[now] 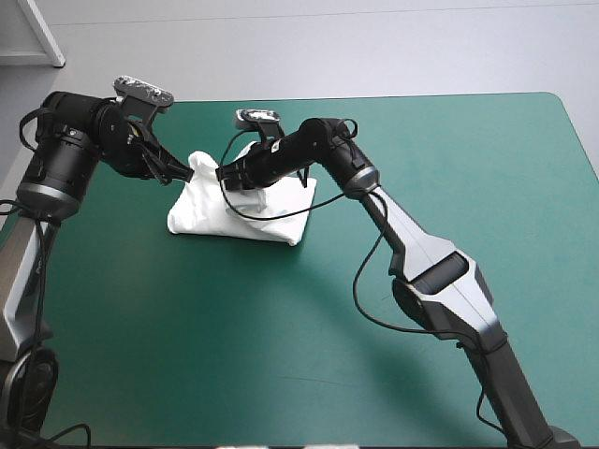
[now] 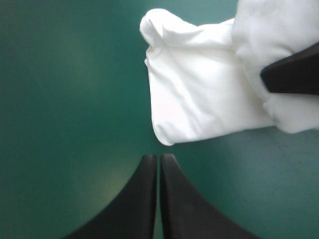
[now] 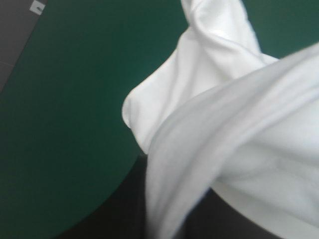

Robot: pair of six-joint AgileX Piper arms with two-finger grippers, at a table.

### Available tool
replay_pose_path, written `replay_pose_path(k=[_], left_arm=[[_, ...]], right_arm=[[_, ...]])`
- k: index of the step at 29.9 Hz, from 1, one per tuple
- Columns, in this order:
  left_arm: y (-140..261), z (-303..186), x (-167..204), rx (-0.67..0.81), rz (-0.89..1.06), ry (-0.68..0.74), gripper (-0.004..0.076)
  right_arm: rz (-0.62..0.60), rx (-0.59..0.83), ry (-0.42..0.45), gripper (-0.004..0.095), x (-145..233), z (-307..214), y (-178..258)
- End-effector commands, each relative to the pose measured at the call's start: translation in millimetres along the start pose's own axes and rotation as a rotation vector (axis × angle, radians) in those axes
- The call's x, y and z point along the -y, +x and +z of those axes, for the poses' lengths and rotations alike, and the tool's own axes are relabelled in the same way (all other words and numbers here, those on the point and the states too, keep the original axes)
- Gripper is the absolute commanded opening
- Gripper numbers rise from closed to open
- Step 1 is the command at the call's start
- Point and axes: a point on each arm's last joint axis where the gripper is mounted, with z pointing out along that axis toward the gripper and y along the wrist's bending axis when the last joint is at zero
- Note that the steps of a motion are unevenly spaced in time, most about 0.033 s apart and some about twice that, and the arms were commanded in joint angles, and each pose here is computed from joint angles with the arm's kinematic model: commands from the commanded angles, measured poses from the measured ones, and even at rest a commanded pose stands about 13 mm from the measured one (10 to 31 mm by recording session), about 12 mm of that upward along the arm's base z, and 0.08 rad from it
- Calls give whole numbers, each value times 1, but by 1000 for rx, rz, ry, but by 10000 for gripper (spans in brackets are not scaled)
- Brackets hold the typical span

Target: Fold the cloth

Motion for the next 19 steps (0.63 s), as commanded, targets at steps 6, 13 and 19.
replay_pose_path(k=[6, 13, 19], left_arm=[[17, -47, -6, 57, -44, -54, 19], [24, -69, -8, 104, -48, -78, 19], [25, -73, -8, 115, -51, -76, 19]], right_arm=[[-76, 110, -299, 352, -49, 1, -5], [-82, 130, -296, 776, -56, -7, -9], [-138, 143, -198, 695, -59, -39, -19]])
